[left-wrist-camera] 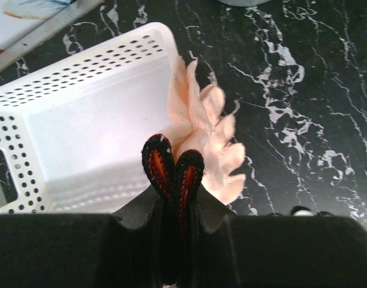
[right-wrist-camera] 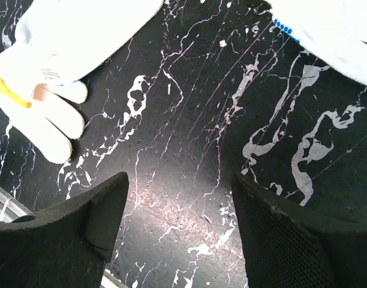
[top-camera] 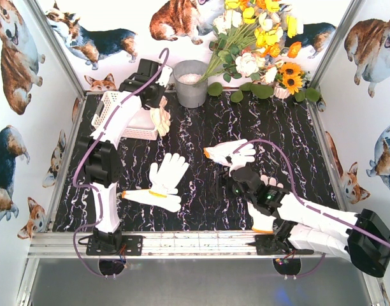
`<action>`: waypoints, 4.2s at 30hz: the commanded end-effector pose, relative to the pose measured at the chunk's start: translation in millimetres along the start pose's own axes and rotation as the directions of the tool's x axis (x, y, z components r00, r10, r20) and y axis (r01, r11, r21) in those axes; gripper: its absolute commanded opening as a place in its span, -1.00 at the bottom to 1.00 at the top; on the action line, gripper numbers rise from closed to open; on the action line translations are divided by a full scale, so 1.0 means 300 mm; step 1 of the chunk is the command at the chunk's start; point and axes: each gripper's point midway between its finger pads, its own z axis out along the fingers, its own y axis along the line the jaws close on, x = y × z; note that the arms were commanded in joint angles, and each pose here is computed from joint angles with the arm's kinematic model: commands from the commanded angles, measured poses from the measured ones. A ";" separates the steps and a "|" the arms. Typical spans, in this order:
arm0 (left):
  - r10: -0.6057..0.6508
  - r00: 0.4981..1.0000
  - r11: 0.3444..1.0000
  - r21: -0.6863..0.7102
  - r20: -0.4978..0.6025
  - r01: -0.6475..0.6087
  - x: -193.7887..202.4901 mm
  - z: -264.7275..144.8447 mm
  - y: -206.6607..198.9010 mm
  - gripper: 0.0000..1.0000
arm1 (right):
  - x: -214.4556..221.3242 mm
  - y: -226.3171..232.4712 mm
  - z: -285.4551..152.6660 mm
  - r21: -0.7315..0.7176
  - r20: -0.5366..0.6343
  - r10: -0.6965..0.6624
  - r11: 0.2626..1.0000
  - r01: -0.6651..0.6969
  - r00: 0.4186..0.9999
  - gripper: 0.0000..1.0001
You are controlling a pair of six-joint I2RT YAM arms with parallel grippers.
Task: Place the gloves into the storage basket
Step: Place the glove in the bin.
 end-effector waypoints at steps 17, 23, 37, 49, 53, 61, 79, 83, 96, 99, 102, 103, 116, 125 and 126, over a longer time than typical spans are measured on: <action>-0.084 0.996 0.995 -0.049 0.017 0.084 0.078 0.148 0.269 -1.00 | -0.120 0.092 0.037 -0.075 0.068 0.012 0.997 -0.007 0.998 0.43; -0.105 0.994 0.993 -0.052 0.005 0.105 0.142 0.230 0.306 -1.00 | -0.109 0.096 0.047 -0.083 0.058 0.028 0.996 -0.023 0.998 0.42; -0.159 0.986 0.979 -0.133 -0.047 0.152 0.290 0.382 0.425 -1.00 | -0.119 0.089 0.018 -0.068 0.054 0.020 0.998 -0.016 0.998 0.42; -0.196 0.979 0.958 -0.225 -0.062 0.178 0.346 0.354 0.565 -1.00 | -0.102 0.094 0.033 -0.075 0.037 0.039 0.997 -0.036 0.999 0.42; -0.201 0.977 0.952 -0.249 -0.075 0.177 0.368 0.357 0.598 -1.00 | -0.103 0.098 0.035 -0.078 0.031 0.035 0.996 -0.033 0.999 0.42; -0.207 0.975 0.949 -0.258 -0.081 0.180 0.369 0.365 0.619 -1.00 | -0.100 0.098 0.031 -0.078 0.027 0.039 0.996 -0.037 0.999 0.42; -0.199 0.979 0.889 -0.412 0.048 0.201 0.314 0.257 0.706 0.26 | -0.105 0.105 0.030 -0.082 0.021 0.042 0.996 -0.040 0.999 0.41; -0.186 0.975 0.856 -0.467 0.122 0.222 0.271 0.197 0.731 0.46 | -0.115 0.106 0.022 -0.074 0.016 0.038 0.997 -0.037 0.999 0.41; -0.119 0.933 0.812 -0.507 0.340 0.288 0.070 -0.076 0.659 0.79 | -0.166 0.079 -0.057 -0.033 0.069 0.050 0.998 -0.047 0.996 0.47; -0.189 0.885 0.826 -0.418 0.426 0.378 0.035 -0.162 0.557 0.79 | -0.193 0.069 -0.090 0.003 0.068 0.066 0.998 -0.066 0.995 0.47; -0.258 0.836 0.830 -0.333 0.484 0.448 0.054 -0.256 0.452 0.79 | -0.211 0.040 -0.126 0.069 0.060 0.084 0.994 -0.088 0.995 0.46; -0.283 0.824 0.826 -0.311 0.491 0.470 0.079 -0.278 0.421 0.79 | -0.213 0.024 -0.137 0.099 0.055 0.092 0.990 -0.097 0.994 0.46; -0.324 0.869 0.891 -0.188 0.375 0.413 0.446 -0.603 0.168 0.91 | 0.063 -0.320 -0.211 0.577 -0.053 0.411 0.757 -0.308 0.910 0.31; -0.317 0.873 0.873 -0.246 0.370 0.421 0.544 -0.610 0.176 0.95 | 0.215 -0.333 -0.207 0.690 -0.223 0.496 0.688 -0.223 0.839 0.04; -0.311 0.876 0.876 -0.248 0.368 0.415 0.546 -0.611 0.175 0.96 | 0.221 -0.339 -0.207 0.703 -0.231 0.494 0.681 -0.207 0.838 0.03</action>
